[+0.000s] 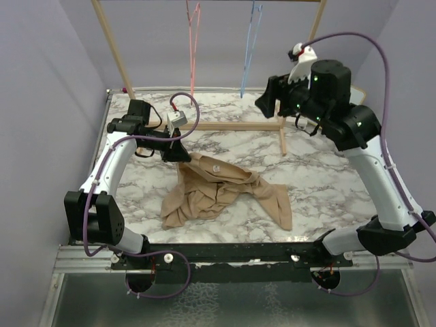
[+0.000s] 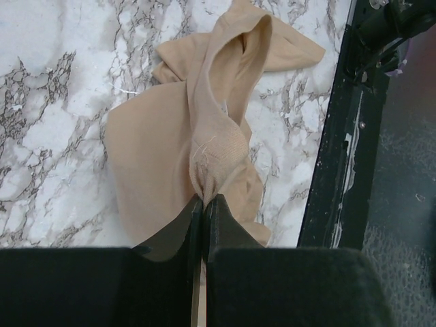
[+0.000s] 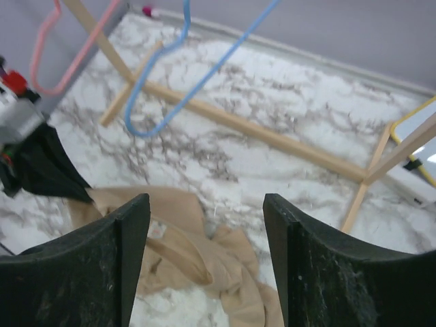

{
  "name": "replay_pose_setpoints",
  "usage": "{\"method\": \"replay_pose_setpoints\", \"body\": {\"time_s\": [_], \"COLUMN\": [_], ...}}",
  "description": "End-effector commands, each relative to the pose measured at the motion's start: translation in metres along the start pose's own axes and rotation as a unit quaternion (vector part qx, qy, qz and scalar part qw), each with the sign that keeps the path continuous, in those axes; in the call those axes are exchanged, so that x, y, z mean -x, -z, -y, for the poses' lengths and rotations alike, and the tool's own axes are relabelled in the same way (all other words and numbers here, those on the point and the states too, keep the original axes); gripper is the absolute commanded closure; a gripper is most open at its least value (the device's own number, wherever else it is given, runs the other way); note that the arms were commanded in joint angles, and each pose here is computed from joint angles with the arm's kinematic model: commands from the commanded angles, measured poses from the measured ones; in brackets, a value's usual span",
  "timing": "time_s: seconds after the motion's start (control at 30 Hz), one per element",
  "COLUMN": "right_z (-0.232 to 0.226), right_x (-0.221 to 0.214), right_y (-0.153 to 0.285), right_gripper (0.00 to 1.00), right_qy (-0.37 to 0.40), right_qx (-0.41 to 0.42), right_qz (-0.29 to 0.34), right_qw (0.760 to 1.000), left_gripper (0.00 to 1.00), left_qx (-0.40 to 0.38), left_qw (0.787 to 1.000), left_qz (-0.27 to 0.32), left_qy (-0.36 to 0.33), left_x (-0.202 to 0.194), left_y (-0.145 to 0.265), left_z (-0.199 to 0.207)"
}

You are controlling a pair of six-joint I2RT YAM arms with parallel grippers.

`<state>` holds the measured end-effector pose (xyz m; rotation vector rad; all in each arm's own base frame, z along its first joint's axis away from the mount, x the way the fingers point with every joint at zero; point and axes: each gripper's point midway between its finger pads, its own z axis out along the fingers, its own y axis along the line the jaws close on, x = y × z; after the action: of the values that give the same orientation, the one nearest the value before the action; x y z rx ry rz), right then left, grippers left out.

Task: Place the t-shirt on the hanger
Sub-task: Pick up the hanger from the clothesline.

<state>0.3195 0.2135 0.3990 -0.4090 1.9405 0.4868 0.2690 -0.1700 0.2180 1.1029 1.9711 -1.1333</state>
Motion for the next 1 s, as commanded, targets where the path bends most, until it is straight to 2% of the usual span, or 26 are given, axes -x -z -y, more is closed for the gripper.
{"method": "replay_pose_setpoints", "body": {"time_s": [0.0, 0.17, 0.53, 0.67, 0.77, 0.97], "right_z": [0.008, 0.007, 0.008, 0.014, 0.024, 0.045], "right_x": [0.074, 0.131, 0.154, 0.156, 0.150, 0.144], "right_y": [-0.001, -0.009, -0.079, -0.095, -0.105, -0.091], "right_gripper": [0.31, 0.29, 0.31, 0.33, 0.39, 0.50], "right_qy": [-0.027, -0.042, -0.066, -0.060, -0.052, -0.044], "right_qx": [-0.039, -0.045, -0.048, -0.065, -0.094, -0.155], "right_qz": [0.098, 0.182, 0.239, 0.239, 0.222, 0.207], "right_qw": [0.994, 0.981, 0.968, 0.967, 0.969, 0.965], "left_gripper": [1.00, 1.00, 1.00, 1.00, 1.00, 1.00], "left_qx": [-0.016, -0.013, -0.016, -0.020, -0.021, -0.021], "left_qw": [1.000, 0.999, 0.999, 0.999, 0.999, 0.999], "left_qz": [0.024, 0.024, 0.026, 0.026, 0.028, 0.028], "left_qy": [-0.011, -0.018, -0.016, -0.011, -0.008, -0.008], "left_x": [0.011, 0.010, 0.001, -0.003, -0.004, -0.005], "left_y": [0.001, 0.001, -0.001, -0.003, -0.004, -0.005], "left_z": [0.012, 0.012, 0.015, 0.016, 0.015, 0.014]}}
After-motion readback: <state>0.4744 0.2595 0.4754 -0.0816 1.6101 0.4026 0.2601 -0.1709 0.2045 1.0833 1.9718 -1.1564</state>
